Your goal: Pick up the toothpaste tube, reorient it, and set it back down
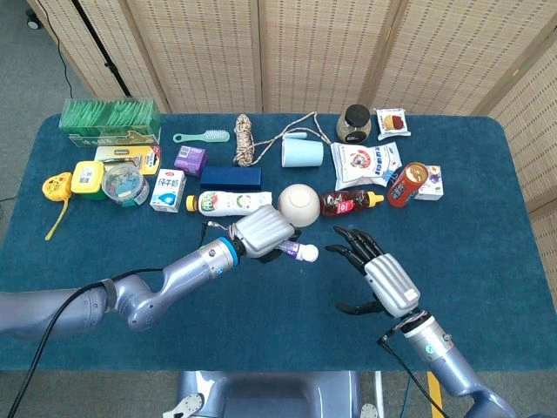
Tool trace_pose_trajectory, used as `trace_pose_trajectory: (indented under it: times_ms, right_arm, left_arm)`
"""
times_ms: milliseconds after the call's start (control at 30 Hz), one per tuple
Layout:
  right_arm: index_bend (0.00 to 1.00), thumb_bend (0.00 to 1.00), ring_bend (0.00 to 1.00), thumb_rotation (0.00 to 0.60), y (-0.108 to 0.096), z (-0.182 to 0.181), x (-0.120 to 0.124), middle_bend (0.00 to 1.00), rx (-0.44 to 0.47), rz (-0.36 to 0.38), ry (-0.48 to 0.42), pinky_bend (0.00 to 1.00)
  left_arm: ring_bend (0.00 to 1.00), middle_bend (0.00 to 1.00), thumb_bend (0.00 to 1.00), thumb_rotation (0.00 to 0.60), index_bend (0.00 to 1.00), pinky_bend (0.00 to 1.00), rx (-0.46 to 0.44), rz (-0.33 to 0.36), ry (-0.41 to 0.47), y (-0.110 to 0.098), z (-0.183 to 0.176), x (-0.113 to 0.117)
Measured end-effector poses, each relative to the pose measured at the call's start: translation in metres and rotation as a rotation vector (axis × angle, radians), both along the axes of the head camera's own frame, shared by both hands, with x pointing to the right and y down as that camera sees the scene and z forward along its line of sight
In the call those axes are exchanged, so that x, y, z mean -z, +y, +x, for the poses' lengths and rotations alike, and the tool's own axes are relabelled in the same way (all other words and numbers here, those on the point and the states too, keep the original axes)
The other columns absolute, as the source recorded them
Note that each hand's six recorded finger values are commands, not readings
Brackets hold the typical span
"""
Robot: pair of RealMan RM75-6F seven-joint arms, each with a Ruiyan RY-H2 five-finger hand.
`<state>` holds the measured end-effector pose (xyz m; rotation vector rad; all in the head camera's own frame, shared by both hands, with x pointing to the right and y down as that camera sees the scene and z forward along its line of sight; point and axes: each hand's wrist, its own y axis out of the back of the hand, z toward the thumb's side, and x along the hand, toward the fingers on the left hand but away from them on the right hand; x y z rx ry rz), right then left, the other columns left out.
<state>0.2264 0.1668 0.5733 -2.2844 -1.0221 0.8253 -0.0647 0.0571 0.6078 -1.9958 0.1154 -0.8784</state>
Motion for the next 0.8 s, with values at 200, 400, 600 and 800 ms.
trace_pose_trajectory:
  times_ms: [200,400,600,800]
  right_arm:
    - [0.17,0.00,0.00,0.600,0.000,-0.003,-0.008,0.00,0.011,-0.015,0.010,0.00]
    - [0.18,0.00,0.00,0.600,0.002,-0.004,-0.013,0.00,0.016,-0.031,0.020,0.00]
    - [0.19,0.00,0.00,0.600,0.003,-0.004,-0.015,0.00,0.018,-0.038,0.025,0.00]
    - [0.17,0.00,0.00,0.600,0.003,-0.007,-0.015,0.00,0.021,-0.039,0.017,0.00]
  left_arm:
    - [0.57,0.53,0.61,0.600,0.62,0.58,0.006,0.001,0.010,-0.002,0.003,0.001]
    - [0.57,0.53,0.61,0.600,0.62,0.58,0.013,0.003,0.014,-0.003,0.003,0.001]
    - [0.57,0.53,0.61,0.600,0.62,0.58,0.009,0.006,0.014,-0.003,0.004,0.001]
    - [0.57,0.53,0.61,0.600,0.62,0.58,-0.006,0.002,0.006,0.000,0.006,-0.001]
